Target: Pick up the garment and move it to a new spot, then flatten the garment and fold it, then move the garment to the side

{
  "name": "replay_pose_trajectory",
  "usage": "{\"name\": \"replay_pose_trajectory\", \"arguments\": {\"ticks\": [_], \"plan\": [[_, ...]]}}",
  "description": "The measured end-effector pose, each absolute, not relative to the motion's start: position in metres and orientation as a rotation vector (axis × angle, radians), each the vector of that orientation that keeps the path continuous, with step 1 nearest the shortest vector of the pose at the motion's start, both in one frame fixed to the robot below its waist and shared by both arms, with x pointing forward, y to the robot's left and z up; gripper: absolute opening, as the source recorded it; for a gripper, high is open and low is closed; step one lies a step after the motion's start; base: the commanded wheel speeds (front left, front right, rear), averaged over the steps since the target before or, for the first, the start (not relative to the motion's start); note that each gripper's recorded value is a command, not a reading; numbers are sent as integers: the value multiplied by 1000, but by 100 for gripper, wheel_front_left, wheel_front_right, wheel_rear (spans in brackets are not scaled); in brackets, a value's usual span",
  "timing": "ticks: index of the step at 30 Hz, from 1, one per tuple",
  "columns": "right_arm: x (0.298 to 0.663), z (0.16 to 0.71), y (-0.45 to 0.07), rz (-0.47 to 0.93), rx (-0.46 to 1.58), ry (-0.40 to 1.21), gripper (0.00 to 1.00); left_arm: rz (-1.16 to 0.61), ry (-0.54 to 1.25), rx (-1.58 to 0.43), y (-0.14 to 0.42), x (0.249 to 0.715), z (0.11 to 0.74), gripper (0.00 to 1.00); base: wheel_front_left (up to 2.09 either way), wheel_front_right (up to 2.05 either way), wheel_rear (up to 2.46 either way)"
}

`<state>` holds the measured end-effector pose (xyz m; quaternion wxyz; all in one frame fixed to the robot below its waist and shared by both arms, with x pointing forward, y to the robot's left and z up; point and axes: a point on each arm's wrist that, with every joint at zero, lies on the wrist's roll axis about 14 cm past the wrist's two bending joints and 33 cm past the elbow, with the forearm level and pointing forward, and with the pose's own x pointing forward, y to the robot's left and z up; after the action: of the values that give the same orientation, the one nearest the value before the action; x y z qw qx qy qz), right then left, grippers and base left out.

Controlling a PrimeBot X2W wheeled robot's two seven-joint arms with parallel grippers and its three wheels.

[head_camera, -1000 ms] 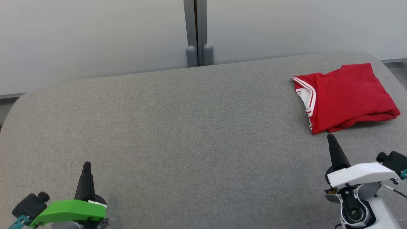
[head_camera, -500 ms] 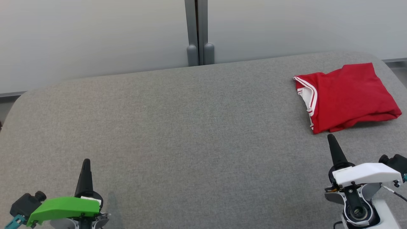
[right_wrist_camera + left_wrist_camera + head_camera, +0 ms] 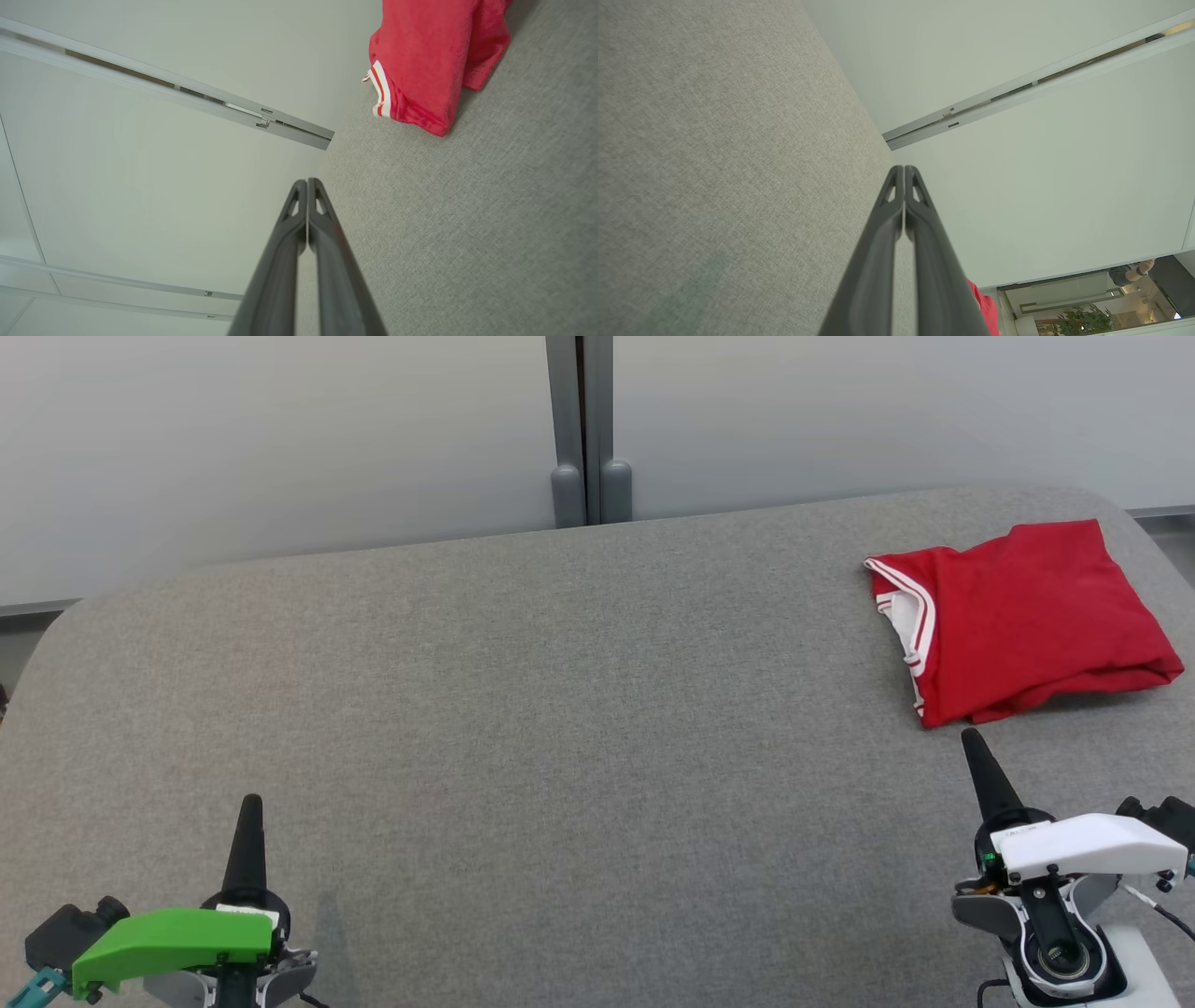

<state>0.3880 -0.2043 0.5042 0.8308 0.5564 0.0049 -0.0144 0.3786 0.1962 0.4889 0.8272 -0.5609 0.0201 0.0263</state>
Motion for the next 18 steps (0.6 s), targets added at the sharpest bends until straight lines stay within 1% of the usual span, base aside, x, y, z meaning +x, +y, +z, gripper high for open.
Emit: {"name": "replay_pose_trajectory", "arguments": {"ticks": [18], "plan": [[389, 505, -203, -23, 1336, 9, 0, 43, 37, -1340, 197, 382, 493, 0, 0, 0, 0]]}}
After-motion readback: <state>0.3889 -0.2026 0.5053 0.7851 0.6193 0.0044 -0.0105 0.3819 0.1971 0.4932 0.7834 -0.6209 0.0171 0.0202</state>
